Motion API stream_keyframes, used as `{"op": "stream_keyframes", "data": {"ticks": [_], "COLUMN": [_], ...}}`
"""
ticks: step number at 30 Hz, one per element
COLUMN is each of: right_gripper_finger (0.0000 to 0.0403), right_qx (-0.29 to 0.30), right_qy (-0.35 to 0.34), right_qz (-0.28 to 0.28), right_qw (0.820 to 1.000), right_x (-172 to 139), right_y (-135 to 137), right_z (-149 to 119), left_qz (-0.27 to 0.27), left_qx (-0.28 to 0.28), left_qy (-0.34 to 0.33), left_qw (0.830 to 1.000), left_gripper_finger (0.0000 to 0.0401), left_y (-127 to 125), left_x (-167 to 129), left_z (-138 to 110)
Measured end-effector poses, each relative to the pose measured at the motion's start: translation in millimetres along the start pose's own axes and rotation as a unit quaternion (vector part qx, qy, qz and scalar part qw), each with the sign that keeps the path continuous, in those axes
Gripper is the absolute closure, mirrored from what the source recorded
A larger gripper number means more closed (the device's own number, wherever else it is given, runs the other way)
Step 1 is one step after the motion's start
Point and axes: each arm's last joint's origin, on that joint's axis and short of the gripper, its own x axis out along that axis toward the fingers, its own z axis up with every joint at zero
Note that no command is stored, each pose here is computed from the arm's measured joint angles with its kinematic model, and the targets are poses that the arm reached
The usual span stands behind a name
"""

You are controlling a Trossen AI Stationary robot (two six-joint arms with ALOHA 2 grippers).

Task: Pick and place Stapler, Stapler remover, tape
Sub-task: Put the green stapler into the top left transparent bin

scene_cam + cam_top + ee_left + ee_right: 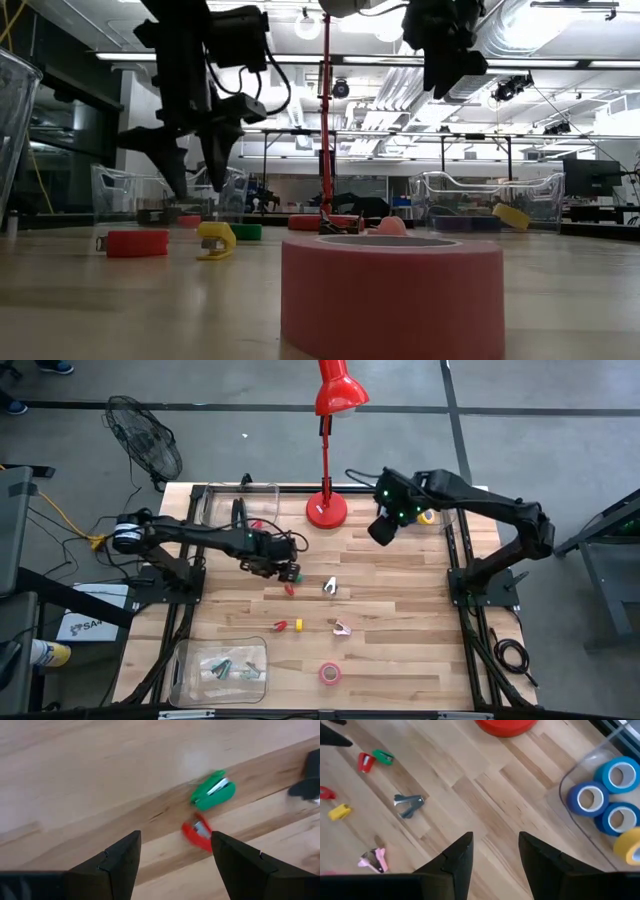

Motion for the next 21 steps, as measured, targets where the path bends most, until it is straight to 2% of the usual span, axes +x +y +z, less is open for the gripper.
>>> {"op": "stream_keyframes", "data": {"ticks": [7,21], "right_gripper_finger": [0.0253,0.0245], "right_qx": [0.008,-0.061], "right_qy": [-0.006,-0.027], "right_qz": [-0.04,-0.063], "right_qw": [0.999,0.996], "right_x": [-0.9,-3.0], "right_y": [23.5,46.4], "right_z": [-15.6,-30.1], "left_qz": [-0.005,-0.009], "left_qx": [0.0,-0.112], "left_qy": [-0.013,-0.066], "left_qw": [1.0,0.992], "left_gripper_finger": [0.0165,0.0165], "left_y": [-10.0,-20.2], "left_x": [9.9,11.7], "left_z": [-11.1,-37.2]}}
